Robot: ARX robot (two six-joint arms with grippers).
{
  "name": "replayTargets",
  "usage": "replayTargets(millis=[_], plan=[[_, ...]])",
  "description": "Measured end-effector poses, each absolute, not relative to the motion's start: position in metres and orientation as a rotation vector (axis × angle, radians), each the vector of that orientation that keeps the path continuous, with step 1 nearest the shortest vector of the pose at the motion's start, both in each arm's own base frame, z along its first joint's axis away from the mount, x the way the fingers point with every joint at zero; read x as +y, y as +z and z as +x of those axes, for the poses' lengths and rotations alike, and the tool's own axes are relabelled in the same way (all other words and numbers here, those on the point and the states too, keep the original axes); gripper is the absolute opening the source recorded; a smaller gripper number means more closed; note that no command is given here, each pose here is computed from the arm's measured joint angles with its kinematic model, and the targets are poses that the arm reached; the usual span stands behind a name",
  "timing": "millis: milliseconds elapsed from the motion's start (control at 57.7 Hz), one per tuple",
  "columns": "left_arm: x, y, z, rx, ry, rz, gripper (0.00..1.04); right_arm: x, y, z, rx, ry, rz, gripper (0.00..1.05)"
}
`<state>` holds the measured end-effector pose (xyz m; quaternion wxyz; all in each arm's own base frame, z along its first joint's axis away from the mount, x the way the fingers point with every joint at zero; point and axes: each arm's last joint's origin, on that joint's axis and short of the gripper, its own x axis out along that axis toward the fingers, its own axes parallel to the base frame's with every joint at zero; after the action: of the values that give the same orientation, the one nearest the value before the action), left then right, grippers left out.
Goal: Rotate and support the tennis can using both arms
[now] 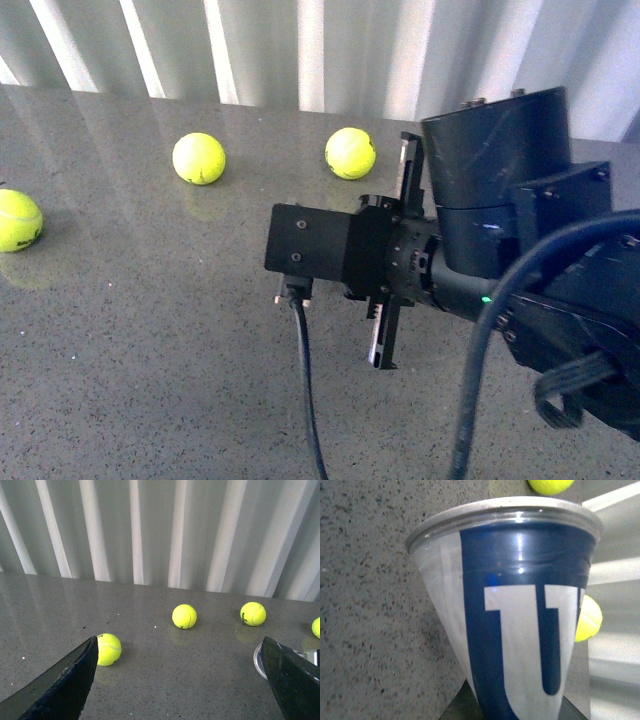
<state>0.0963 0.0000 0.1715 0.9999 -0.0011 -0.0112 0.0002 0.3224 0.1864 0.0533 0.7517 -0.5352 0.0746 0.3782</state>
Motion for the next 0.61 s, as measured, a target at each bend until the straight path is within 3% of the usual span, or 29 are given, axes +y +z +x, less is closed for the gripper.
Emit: replayTargets(millis=[607], plan=[[0.000, 0.172, 0.096, -0.022, 0.000, -0.002, 0.98, 0.244, 0.049, 0.330, 0.239, 0.920, -1.089, 0.06]])
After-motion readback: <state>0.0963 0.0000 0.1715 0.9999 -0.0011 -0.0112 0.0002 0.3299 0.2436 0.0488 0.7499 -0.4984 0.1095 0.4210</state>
